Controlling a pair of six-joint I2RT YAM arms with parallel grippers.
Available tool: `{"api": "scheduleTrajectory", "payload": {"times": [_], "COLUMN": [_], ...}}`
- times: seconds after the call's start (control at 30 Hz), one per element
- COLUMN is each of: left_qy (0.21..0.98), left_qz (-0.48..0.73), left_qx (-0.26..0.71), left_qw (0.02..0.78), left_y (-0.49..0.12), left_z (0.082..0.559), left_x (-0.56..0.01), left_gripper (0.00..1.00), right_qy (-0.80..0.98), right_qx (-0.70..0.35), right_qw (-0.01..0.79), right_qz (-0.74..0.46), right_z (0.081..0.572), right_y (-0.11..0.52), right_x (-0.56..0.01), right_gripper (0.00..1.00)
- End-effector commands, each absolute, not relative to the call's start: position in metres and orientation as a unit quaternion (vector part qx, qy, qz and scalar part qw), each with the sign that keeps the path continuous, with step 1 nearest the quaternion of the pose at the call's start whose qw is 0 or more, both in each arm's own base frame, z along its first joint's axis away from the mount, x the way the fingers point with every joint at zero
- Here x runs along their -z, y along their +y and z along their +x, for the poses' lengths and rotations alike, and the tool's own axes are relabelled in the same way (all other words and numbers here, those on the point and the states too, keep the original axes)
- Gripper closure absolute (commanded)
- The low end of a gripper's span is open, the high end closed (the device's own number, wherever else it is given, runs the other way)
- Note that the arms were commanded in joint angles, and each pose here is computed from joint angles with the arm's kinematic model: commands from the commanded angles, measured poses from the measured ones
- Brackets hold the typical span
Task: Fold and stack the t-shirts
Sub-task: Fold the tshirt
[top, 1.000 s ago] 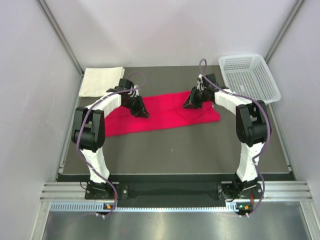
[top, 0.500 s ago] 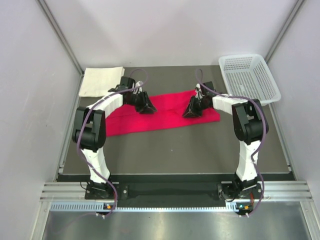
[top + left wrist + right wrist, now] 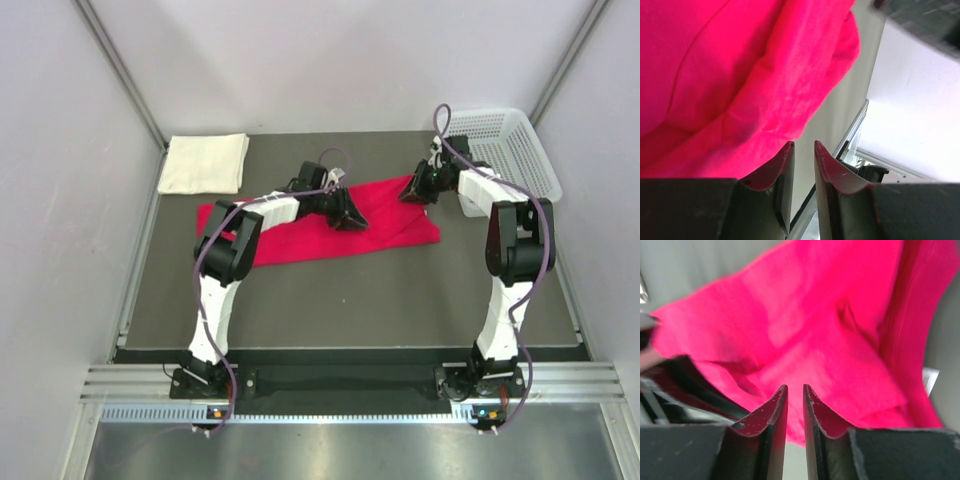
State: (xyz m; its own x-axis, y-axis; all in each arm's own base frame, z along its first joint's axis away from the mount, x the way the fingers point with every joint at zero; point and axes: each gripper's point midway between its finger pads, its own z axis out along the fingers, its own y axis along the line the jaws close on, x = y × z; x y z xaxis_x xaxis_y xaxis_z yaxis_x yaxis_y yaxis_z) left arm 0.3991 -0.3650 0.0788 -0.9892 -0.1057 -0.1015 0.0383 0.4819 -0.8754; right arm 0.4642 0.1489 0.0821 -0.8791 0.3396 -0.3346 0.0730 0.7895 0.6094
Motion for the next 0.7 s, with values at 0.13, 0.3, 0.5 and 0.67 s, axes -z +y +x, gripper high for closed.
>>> {"api": "scheduleTrajectory", "payload": {"times": [0.13,0.3,0.5,0.67], "left_qy": [0.847,0.855,0.860,0.873], "left_qz": [-0.038,-0.051,-0.072,-0.079], "left_qx": [0.518,0.505,0.493,0.471], "left_qw": [0.113,0.106,0.106,0.094], "left_y": [-0.372,-0.367,-0.342,-0.325], "left_z": [0.432,0.436,0.449,0.449], "left_x": [-0.076,-0.056,-0.039,-0.018], "left_gripper": [0.74,0.75,0.75,0.75], "right_qy": [0.918,0.917,0.918,0.926], "right_qx": [-0.292,-0.292,-0.274,-0.242], "right_qw": [0.248,0.250,0.265,0.263], "right_qz": [0.102,0.107,0.111,0.121], "right_z": [0.500,0.510,0.528,0.532], "right_y": [0.143,0.144,0.138,0.127], "right_x": [-0.085,-0.074,-0.055,-0.041], "right_gripper": [0.83,0.84,0.85,0.85]}}
